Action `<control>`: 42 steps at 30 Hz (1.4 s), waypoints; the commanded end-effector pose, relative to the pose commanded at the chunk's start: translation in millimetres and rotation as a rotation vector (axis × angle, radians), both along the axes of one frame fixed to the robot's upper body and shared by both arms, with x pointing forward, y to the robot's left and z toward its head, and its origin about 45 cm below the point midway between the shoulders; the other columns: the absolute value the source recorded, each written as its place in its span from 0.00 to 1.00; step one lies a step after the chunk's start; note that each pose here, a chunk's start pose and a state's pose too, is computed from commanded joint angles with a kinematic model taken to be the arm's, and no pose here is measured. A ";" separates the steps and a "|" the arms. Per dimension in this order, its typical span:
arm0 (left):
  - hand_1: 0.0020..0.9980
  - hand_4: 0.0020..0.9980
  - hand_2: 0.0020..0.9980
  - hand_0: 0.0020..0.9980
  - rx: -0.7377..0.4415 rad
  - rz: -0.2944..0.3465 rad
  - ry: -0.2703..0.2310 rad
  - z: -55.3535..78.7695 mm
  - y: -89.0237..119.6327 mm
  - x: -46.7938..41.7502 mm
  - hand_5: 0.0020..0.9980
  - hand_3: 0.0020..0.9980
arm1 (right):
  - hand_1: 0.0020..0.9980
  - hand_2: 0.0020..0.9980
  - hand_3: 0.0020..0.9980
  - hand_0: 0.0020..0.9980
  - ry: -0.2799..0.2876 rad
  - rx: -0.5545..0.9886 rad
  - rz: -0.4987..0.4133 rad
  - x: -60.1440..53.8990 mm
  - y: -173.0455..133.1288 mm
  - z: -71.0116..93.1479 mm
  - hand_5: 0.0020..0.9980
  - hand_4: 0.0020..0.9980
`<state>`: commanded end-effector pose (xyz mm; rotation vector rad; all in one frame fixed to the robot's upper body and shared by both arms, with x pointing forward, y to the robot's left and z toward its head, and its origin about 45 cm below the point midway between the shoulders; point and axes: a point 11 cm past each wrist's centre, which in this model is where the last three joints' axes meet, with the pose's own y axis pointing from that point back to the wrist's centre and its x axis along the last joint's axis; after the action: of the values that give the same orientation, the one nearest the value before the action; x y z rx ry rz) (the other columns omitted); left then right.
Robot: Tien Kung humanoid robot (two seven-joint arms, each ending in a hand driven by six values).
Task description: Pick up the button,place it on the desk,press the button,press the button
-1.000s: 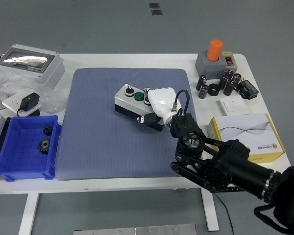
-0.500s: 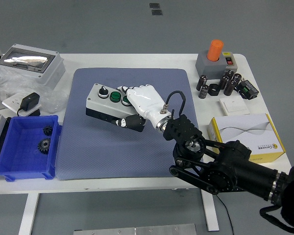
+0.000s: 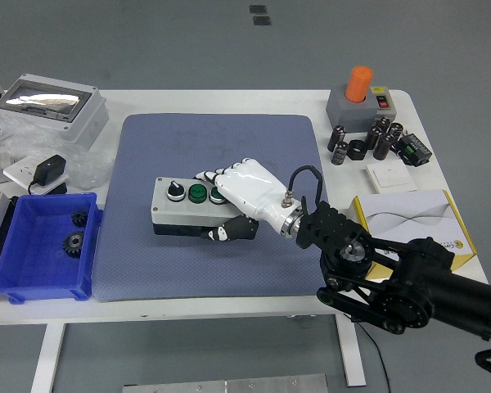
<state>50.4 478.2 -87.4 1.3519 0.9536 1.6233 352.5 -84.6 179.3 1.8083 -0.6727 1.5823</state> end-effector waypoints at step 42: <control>0.66 0.78 0.64 0.65 -0.017 -0.007 0.001 -2.0 -4.3 0.3 0.66 0.73 | 0.26 0.38 0.49 0.10 0.011 -0.022 -0.025 2.7 -0.6 -32.6 0.00 0.61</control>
<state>50.7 473.9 -89.4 1.3431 0.9599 1.6063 355.2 -85.1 146.7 1.7850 -0.6680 1.5571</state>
